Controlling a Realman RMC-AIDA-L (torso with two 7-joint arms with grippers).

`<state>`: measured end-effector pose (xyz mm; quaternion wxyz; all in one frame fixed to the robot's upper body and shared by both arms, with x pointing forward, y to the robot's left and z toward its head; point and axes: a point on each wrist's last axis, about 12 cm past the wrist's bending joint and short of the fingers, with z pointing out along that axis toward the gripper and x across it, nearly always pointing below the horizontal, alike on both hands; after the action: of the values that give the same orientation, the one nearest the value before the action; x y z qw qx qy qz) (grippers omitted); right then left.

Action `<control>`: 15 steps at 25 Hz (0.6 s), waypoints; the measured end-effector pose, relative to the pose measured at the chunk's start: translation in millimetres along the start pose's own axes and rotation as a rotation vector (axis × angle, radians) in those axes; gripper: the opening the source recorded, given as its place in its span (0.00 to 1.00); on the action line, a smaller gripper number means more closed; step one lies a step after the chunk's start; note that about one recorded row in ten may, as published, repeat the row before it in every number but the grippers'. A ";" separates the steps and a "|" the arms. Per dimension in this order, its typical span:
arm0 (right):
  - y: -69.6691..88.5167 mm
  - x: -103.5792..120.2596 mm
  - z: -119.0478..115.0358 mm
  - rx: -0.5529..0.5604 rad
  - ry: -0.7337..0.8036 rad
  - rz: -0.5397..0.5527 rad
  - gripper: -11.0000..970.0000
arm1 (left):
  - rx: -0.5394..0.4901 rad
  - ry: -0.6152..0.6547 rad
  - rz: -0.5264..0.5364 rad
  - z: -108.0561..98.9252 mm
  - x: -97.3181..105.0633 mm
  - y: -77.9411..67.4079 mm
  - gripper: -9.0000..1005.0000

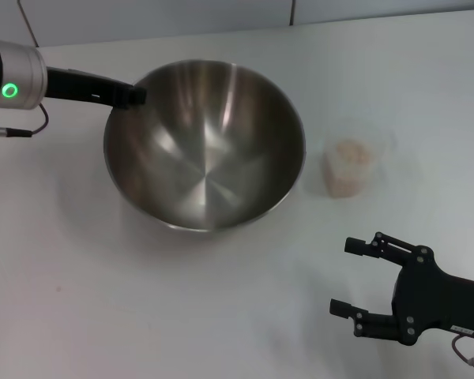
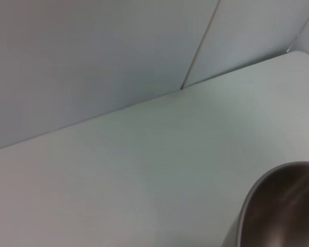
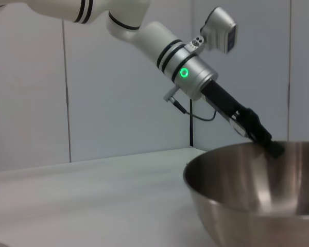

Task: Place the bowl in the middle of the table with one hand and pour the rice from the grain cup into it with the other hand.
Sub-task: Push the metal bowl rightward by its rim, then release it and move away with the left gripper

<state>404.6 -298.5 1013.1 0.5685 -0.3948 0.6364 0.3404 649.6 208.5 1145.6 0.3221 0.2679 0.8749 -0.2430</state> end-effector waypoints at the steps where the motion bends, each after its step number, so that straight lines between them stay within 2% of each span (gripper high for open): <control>1: 0.0 0.0 0.0 0.000 0.000 0.000 0.85 | -0.002 0.006 0.002 2.2 1.4 -0.3 0.05; 9: -1.4 -1.0 1.5 -0.004 -0.003 -0.004 0.85 | -0.017 0.017 0.040 8.8 4.3 -2.2 0.04; 15: -1.5 -1.1 1.6 -0.005 -0.003 -0.005 0.85 | 0.005 -0.052 0.084 5.9 8.8 -0.2 0.04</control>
<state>406.8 -297.7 1014.0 0.5694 -0.3971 0.6338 0.3412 646.3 207.6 1135.6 0.3539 0.2988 0.8537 -0.2382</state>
